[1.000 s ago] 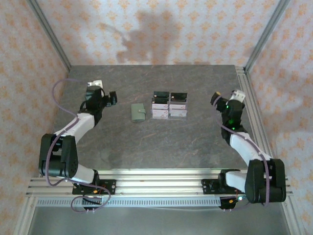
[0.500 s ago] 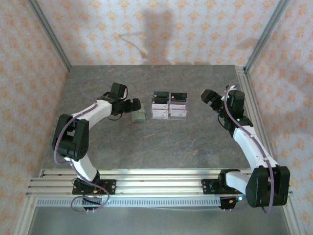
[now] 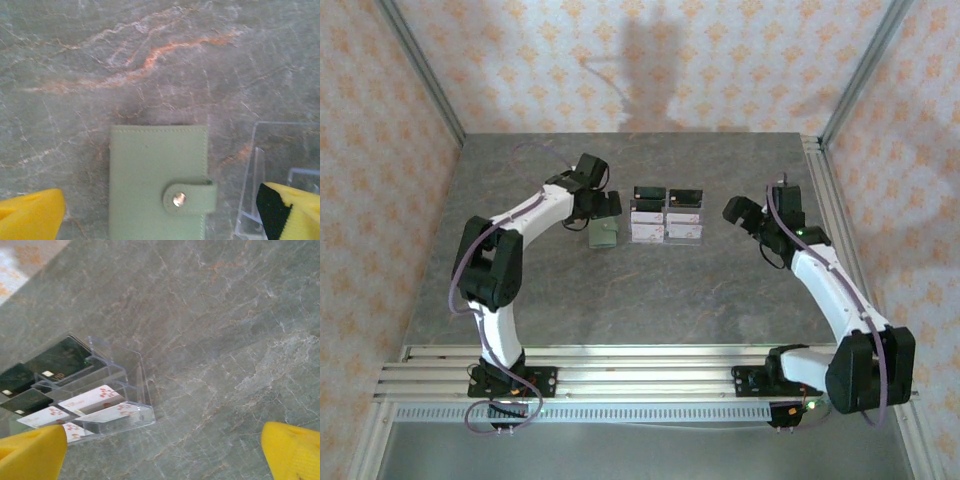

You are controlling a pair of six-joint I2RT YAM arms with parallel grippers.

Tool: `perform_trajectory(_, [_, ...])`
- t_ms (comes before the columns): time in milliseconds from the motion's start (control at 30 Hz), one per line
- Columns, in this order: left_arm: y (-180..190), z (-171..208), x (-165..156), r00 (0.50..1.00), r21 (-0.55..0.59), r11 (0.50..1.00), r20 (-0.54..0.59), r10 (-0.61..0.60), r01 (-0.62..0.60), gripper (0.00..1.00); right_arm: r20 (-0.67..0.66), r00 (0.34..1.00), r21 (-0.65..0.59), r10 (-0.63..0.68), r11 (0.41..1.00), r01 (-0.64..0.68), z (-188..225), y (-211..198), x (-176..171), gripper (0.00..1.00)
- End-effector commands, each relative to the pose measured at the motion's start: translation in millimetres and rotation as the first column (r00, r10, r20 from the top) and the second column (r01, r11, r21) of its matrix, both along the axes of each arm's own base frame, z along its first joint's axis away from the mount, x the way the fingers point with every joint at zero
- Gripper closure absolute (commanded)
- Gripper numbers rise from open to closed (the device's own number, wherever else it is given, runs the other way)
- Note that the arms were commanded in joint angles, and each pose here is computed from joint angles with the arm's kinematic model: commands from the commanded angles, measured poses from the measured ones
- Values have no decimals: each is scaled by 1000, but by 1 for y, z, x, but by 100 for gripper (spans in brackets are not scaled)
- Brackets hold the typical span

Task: Put the credit cards into the card holder

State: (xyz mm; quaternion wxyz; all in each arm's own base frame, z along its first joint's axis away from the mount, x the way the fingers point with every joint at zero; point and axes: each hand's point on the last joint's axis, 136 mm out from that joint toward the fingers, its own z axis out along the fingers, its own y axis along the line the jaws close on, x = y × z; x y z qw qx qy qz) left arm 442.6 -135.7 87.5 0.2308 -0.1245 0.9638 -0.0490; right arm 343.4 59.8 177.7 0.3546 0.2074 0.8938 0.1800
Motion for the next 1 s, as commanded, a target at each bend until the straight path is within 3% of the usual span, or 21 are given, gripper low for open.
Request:
perform_trajectory(0, [3, -2, 0, 1000, 92, 996, -29, 6, -3, 0, 65, 998, 43, -11, 999, 8, 17, -1, 1, 1])
perform_trajectory(200, [-18, -6, 6, 998, 103, 993, -36, -46, 49, 0, 47, 999, 113, -8, 994, 3, 8, 3, 1, 1])
perform_trajectory(967, [-120, 17, 1, 980, 45, 980, 52, -194, 192, 0, 13, 999, 79, -34, 996, 32, 0, -10, -6, 1])
